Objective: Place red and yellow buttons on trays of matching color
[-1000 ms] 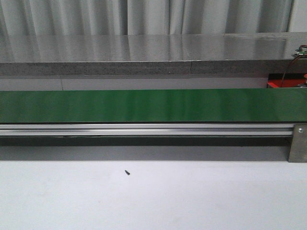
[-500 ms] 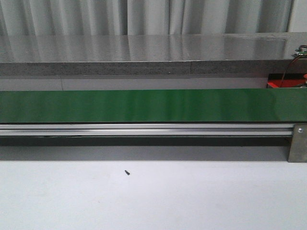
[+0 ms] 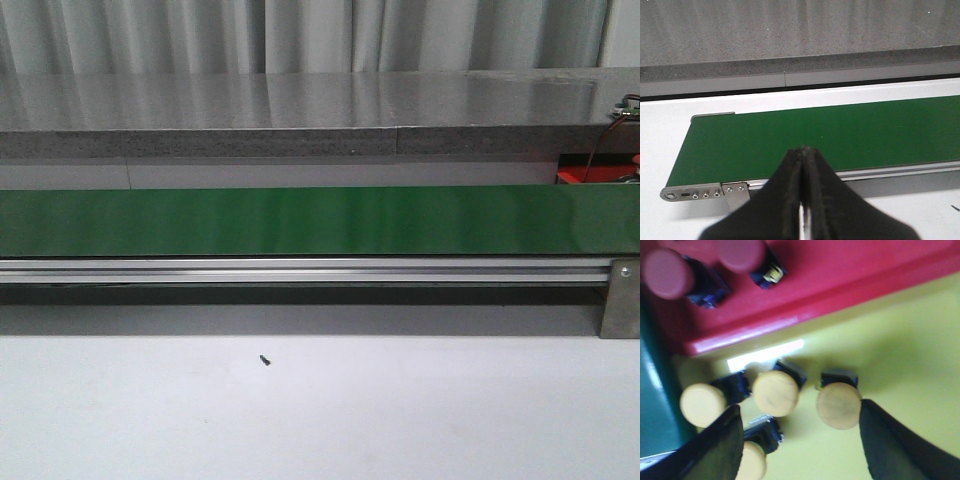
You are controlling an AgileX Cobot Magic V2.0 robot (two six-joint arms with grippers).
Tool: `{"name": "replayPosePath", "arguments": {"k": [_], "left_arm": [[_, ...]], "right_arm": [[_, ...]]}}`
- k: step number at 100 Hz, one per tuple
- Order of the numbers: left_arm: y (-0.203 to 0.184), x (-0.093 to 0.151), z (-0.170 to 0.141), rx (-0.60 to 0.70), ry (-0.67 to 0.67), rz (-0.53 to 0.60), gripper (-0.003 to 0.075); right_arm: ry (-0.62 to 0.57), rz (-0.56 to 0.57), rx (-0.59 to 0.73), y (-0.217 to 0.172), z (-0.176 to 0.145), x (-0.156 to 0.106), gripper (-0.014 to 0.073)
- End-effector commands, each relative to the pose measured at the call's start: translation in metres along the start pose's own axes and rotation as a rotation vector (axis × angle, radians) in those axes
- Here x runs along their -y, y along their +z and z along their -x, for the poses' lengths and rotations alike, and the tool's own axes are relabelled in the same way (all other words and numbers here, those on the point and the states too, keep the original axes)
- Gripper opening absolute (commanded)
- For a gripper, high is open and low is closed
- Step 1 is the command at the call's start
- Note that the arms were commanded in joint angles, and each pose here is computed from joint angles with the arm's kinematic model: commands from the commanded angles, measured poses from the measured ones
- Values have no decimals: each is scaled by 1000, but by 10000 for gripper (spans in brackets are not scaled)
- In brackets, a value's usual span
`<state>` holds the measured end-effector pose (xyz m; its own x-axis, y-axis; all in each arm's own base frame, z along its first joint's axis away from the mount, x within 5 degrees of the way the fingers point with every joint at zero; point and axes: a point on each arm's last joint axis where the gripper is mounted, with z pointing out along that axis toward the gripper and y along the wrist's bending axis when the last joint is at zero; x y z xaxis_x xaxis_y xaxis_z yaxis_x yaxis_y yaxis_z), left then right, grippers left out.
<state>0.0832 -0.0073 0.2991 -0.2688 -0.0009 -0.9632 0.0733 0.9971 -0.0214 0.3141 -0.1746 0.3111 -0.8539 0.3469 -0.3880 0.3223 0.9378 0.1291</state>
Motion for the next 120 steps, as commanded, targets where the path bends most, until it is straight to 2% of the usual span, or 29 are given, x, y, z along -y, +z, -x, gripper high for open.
{"name": "replayPosePath", "arguments": {"k": [1,19,36,54,75,91,103,120], "left_arm": [[-3,-1,15,95,-11,10,-20],[-3,-1,15,95,-11,10,-20],[-3,-1,15,95,-11,10,-20],[-3,-1,15,95,-11,10,-20],[-3,-1,15,95,-11,10,-20],[-3,-1,15,95,-11,10,-20],[-3,-1,15,95,-11,10,-20],[-3,-1,15,95,-11,10,-20]], "right_arm": [[-85,13,188,-49,4,-30,498],[-269,62,393,-105,-9,-91,498],[-378,99,520,-143,-37,-121,498],[-422,118,623,-158,-81,-128,498],[-441,128,741,-152,-139,-121,498],[-460,142,737,-135,-179,-115,494],[-461,145,734,-126,-201,-110,416],[-450,159,766,-126,-217,-106,166]]}}
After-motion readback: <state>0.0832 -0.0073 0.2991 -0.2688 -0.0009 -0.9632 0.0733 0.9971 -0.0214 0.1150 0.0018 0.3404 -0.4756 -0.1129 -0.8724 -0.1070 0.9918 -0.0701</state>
